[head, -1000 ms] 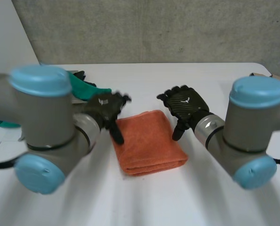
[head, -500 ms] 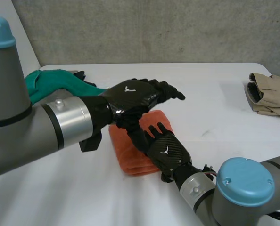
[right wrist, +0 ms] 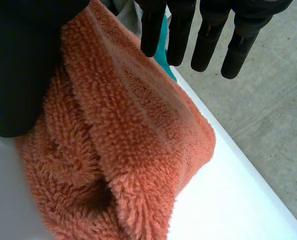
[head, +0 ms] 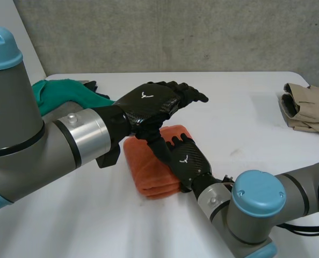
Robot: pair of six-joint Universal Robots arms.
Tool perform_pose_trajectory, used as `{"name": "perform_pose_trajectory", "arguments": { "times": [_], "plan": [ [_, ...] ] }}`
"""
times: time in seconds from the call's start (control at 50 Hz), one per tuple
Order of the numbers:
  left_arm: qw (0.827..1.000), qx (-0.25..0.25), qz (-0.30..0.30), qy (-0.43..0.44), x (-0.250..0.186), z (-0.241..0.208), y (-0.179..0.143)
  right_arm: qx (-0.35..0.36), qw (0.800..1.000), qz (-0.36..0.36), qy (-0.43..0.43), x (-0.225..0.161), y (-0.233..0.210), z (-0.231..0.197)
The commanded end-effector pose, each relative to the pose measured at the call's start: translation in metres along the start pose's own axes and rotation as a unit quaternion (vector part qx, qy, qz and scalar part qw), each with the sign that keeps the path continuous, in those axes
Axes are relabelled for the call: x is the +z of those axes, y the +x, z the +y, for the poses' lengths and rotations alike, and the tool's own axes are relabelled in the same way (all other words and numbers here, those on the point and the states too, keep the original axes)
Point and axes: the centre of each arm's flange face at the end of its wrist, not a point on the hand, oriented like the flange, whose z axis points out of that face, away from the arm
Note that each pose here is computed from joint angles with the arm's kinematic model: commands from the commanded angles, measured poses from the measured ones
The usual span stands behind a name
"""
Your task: Fold the laundry.
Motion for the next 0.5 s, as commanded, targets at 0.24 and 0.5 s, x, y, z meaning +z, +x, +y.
{"name": "perform_pose_trajectory", "arguments": {
  "times": [0.24, 0.5],
  "plan": [
    [0.999, -0.001, -0.018, 0.031, -0.003, -0.018, -0.012, 0.041, 0.994, 0.061, 0.076, 0.048, 0.045, -0.03],
    [0.992, 0.01, -0.052, 0.112, -0.006, -0.066, -0.021, 0.048, 0.935, 0.308, 0.169, 0.057, 0.261, -0.069]
  ]
}}
